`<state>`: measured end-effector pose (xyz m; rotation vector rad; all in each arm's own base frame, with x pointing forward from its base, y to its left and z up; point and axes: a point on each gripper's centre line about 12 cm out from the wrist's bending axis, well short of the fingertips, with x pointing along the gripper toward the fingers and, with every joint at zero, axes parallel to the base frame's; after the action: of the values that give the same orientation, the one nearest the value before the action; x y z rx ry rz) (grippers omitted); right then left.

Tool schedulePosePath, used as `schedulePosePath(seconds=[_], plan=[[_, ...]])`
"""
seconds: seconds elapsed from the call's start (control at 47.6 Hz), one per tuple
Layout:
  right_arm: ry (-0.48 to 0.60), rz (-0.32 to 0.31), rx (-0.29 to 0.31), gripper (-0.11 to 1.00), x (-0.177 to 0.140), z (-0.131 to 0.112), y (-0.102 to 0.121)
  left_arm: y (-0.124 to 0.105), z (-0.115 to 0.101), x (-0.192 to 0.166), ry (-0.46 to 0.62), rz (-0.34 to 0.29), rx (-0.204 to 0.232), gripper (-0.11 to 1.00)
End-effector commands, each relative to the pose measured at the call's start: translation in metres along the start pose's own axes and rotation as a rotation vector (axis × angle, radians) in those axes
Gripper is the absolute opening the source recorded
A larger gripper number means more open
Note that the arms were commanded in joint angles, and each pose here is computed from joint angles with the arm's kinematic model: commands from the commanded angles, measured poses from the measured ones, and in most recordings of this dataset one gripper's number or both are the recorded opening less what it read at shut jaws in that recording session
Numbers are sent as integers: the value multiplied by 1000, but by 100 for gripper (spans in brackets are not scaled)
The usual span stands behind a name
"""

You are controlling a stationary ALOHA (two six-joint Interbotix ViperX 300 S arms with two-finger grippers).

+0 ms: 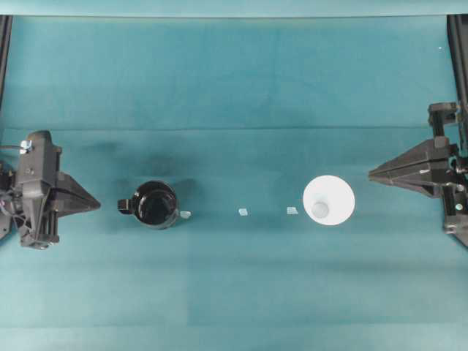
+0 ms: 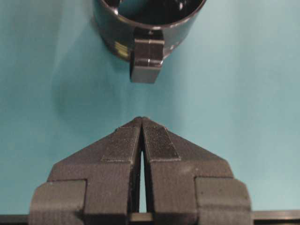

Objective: Put the paper cup into the moved cup holder.
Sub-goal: 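Move the left gripper toward the black cup holder, then open the left gripper and advance it around the holder's handle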

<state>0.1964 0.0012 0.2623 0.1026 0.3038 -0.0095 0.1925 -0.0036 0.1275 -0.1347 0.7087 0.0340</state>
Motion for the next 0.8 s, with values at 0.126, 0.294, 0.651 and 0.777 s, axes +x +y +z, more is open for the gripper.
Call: schedulePosePath(seconds=[0.126,0.294,0.651,0.777], plan=[[-14,0,13,3,1,8,1,0,5,4,-23,-2,-5,0],[-14,0,13,3,1,8,1,1,3,7,-10,2,-41,2],[-8,0,34,3,1,7,0,1,1,10,-40,-3,-82,81],[3,-1,50,3,0,6,0,1,0,13,-32,-2,-79,94]])
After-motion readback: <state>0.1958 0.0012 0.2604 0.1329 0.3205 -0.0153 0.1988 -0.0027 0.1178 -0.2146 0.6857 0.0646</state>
